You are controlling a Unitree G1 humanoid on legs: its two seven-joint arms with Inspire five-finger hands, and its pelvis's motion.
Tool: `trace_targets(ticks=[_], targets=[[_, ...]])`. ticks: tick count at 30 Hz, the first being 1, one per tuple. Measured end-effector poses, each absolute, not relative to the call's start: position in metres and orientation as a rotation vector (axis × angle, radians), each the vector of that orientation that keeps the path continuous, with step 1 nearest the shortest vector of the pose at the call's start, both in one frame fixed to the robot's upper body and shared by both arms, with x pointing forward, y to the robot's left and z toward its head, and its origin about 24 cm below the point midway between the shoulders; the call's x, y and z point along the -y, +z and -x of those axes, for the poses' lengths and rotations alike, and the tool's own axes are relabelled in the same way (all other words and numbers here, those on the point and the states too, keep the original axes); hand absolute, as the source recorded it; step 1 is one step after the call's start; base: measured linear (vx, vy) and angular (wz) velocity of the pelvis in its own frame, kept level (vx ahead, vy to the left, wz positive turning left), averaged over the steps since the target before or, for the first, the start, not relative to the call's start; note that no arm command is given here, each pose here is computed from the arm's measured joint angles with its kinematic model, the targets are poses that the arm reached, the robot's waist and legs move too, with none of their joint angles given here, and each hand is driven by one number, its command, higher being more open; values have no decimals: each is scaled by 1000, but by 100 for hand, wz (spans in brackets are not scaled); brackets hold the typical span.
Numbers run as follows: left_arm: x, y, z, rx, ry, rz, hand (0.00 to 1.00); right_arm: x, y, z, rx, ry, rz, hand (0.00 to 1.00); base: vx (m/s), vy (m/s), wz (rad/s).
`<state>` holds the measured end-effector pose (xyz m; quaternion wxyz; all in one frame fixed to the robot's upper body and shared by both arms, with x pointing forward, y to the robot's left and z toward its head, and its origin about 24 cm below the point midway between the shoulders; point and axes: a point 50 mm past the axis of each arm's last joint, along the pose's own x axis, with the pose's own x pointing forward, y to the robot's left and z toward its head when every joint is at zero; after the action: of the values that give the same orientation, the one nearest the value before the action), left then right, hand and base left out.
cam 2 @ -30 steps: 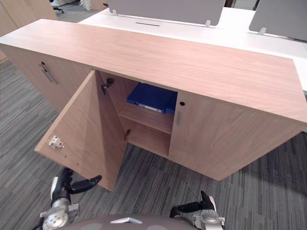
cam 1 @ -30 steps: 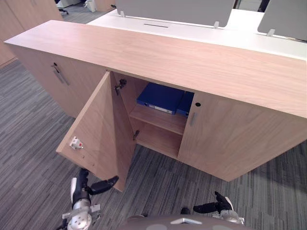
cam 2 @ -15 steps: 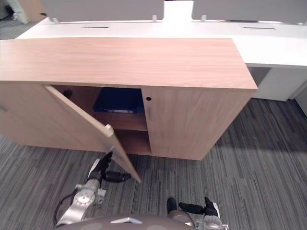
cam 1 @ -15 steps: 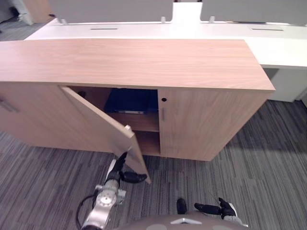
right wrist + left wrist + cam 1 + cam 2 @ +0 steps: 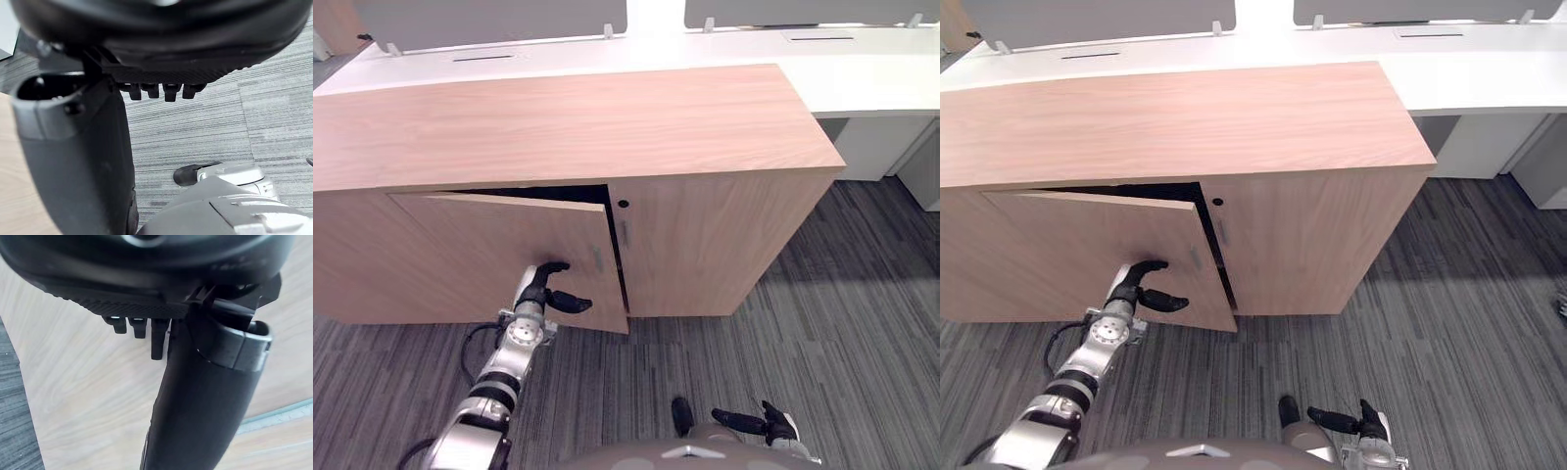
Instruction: Walk over to the cabinet, pick up the folder, carry it to the office cabinet, place the folder inside the office cabinet, then close the office cabinet door
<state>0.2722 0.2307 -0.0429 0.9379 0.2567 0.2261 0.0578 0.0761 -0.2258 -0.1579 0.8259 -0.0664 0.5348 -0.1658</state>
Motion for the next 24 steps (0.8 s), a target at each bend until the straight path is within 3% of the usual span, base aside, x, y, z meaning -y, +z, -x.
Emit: trace_targets(ticks=[9,13,18,24], targets=[[-236,-33,-282,-434,189,-454,100,224,-158,-78,-1131,-370,120,100,23,-22,-1],[-215,-45,-274,-450,153,-376,100,226,-159,-75,-1144,-396,102,100,13,-1,7],[-198,-84,-227,-588,107,-277,100,224,-160,-73,-1157,-414,91,100,-46,2,8],[-209,-136,-142,-903,159,-214,100,219,-161,-77,-1162,-409,77,100,-95,-35,2]])
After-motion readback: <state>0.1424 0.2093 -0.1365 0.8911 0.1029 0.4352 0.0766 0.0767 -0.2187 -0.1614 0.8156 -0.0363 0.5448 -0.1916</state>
